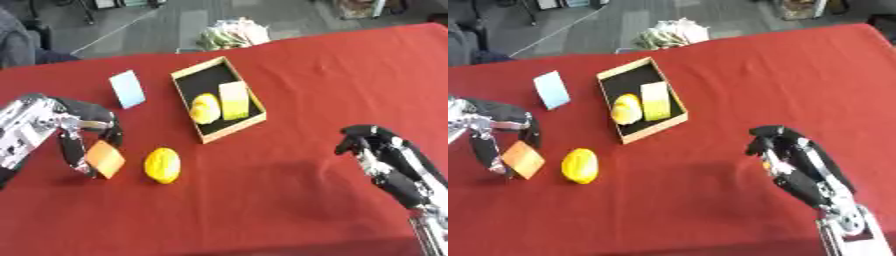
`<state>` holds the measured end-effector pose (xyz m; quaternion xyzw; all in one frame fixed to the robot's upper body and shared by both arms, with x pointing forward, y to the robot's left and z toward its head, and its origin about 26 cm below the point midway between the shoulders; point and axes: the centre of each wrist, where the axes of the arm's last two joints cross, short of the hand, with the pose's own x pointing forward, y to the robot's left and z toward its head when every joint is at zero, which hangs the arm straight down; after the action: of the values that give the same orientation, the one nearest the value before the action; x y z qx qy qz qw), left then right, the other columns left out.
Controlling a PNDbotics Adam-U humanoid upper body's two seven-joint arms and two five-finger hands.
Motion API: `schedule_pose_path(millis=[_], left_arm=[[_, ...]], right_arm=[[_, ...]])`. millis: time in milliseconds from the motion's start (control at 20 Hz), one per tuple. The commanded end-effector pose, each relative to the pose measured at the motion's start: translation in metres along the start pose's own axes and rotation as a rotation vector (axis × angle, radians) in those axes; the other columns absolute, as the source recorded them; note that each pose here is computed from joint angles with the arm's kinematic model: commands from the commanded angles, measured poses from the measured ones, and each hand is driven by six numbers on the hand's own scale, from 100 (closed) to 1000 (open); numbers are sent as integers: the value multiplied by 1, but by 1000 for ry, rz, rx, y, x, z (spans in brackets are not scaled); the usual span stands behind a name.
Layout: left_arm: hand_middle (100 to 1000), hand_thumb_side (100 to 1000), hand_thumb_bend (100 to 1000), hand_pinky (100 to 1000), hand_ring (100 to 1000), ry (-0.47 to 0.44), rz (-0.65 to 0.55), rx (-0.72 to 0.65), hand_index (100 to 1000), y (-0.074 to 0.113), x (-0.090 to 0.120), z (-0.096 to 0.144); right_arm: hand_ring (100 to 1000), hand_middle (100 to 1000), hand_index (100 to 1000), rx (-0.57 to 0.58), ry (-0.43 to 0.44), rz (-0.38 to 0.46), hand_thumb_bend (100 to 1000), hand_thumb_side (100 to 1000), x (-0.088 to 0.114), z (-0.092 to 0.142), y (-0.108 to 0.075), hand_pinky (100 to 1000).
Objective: Pick up objects on the table and place them in the box.
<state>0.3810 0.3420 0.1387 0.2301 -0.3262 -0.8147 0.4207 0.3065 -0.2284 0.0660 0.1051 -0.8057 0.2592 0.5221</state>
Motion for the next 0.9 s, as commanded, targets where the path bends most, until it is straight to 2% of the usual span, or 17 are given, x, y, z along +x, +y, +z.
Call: schedule_pose_path(millis=[50,200,250,300,400,550,700,900], left_arm=[[476,100,506,674,528,40,-18,44,594,6,-8,10],[433,100,468,640,490,43,-13,78,549,7,-9,12],[415,100,374,627,475,43,-11,90,533,9,-9,13],[413,100,451,626,474,42,-9,104,532,11,-9,15],[406,100,433,624,467,43,-7,132,527,18,-8,21],[407,100,430,632,469,39,-14,216,531,42,-4,36],[409,100,433,639,471,32,-39,316,532,76,5,48],[424,100,436,659,489,24,-46,441,547,118,19,42]], right_arm=[[594,544,731,4,-21,16,100,422,5,-3,-3,728],[594,544,731,2,-20,17,100,422,5,-3,-3,727],[594,544,732,1,-20,17,100,426,5,-3,-3,728],[594,544,732,0,-20,17,100,422,5,-3,-3,727],[594,544,731,-2,-19,18,100,422,5,-3,-3,728],[594,544,731,-4,-16,19,100,421,4,-2,-3,728],[594,544,731,-3,-11,16,100,418,3,-1,-2,728],[593,544,731,3,-7,10,100,414,2,-1,-1,728]])
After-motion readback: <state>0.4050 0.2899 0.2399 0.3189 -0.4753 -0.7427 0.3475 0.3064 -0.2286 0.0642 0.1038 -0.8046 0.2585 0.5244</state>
